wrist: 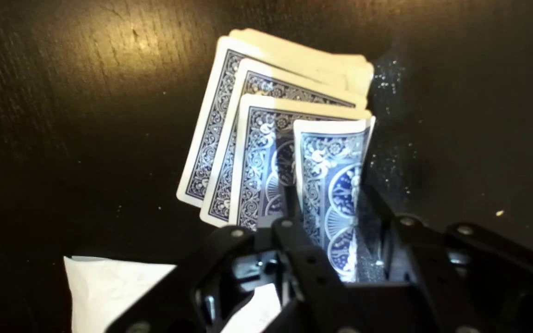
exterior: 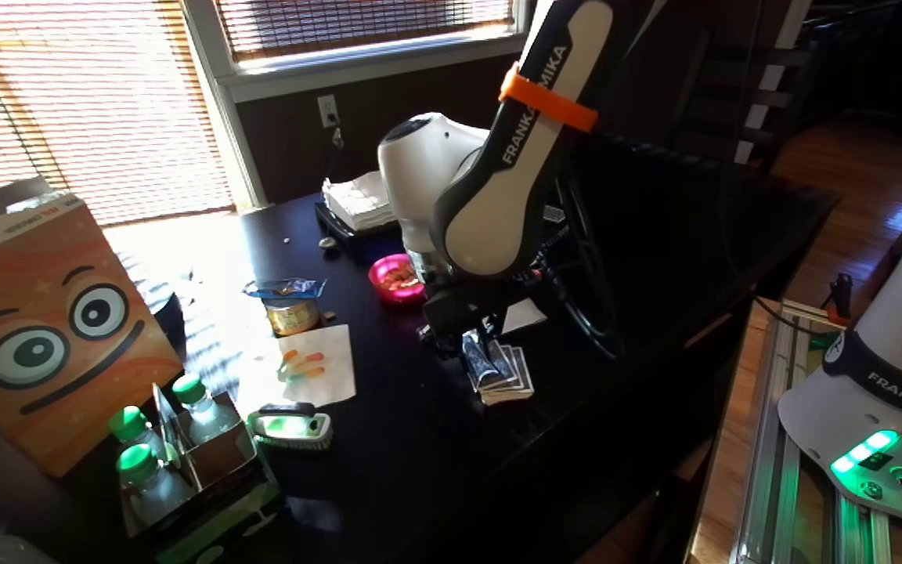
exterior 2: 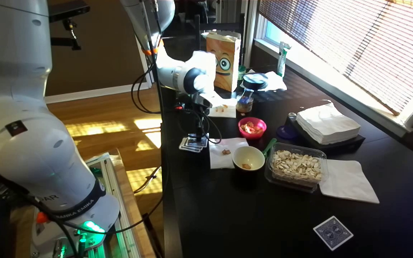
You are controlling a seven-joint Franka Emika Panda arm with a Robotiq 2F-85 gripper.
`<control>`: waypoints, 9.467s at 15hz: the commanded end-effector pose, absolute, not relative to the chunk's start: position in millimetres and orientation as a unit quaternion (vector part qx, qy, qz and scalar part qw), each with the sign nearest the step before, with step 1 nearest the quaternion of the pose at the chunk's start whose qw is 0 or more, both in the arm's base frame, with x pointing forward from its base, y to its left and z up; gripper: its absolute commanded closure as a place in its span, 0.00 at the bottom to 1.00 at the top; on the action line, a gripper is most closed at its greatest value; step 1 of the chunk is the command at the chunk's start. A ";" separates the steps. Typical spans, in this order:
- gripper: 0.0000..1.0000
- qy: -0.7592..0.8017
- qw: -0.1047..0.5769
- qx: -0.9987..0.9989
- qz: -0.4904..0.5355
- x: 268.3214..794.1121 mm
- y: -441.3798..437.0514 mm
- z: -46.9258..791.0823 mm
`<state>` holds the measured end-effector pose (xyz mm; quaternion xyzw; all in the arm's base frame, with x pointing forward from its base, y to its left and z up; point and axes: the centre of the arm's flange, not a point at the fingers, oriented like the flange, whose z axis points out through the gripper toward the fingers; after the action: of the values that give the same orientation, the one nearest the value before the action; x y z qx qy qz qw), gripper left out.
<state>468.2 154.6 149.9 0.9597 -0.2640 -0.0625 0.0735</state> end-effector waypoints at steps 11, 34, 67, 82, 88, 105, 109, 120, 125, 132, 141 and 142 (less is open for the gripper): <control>0.04 -0.294 0.094 0.948 -0.074 428.8 142.9 149.8; 0.00 -0.403 0.060 0.912 -0.042 405.6 119.6 137.8; 0.33 -0.503 0.004 0.864 -0.025 373.8 100.4 139.0; 0.00 -0.506 -0.002 0.862 -0.018 369.9 97.5 148.2; 0.00 -0.524 -0.016 0.852 -0.007 354.9 92.7 149.2; 0.00 -0.519 -0.019 0.855 -0.013 354.0 91.5 137.1; 0.00 -0.517 -0.022 0.855 -0.012 354.4 90.2 131.5; 0.12 -0.517 -0.034 0.855 -0.002 359.2 88.1 133.7; 0.19 -0.514 -0.034 0.857 0.000 360.3 88.4 133.7; 0.46 -0.511 -0.034 0.859 0.000 362.0 86.7 135.1; 0.00 -0.508 -0.034 0.861 0.001 363.1 86.5 136.1; 0.00 -0.508 -0.034 0.861 0.001 362.9 86.5 135.9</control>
<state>372.7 91.9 135.9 0.8608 -0.5082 -0.0006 -0.0294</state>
